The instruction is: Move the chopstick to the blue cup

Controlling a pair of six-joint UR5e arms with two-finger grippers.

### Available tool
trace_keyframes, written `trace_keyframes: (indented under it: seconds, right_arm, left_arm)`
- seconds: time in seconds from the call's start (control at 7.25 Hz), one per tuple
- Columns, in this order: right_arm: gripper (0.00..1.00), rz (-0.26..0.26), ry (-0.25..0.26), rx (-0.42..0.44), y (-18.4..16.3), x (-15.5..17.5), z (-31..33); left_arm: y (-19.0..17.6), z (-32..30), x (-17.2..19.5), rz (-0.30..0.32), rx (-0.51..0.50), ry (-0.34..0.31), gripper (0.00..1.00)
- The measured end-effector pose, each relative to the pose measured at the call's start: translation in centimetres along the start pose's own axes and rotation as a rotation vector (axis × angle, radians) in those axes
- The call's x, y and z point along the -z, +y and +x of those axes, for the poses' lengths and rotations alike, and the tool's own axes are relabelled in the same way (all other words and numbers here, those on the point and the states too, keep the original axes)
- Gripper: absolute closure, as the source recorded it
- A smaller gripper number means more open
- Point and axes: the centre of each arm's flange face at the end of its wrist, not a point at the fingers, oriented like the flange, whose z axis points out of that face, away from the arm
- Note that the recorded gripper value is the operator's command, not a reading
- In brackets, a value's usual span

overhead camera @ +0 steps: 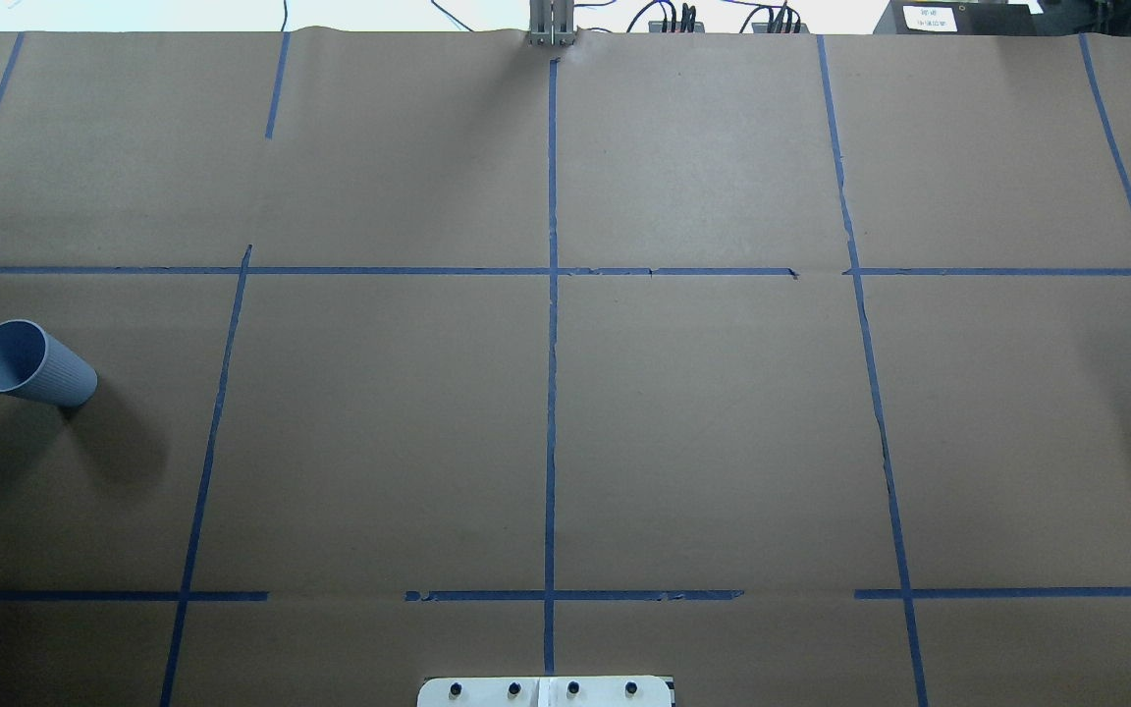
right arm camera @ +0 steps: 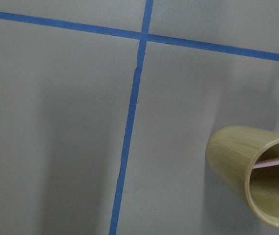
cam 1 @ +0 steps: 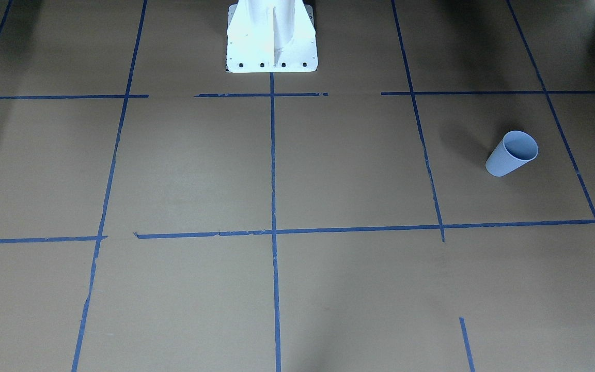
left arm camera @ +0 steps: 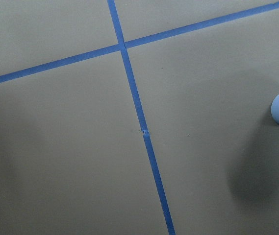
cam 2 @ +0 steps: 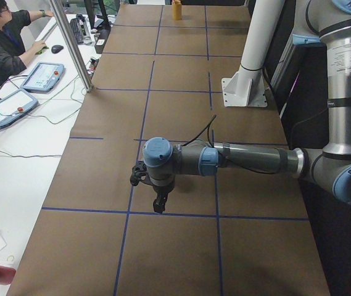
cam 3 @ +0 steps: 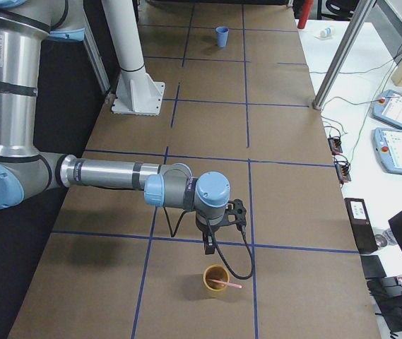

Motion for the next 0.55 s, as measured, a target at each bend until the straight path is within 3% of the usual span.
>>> trace_keyframes:
  seconds: [0.55]
  right_arm:
    - [0.00,0.000,-0.002,0.001,-0.05,-0.03,-0.06]
  left_arm:
    - [-1.09,0.54,0.72,0.019,-0.021,-0.005,0.00]
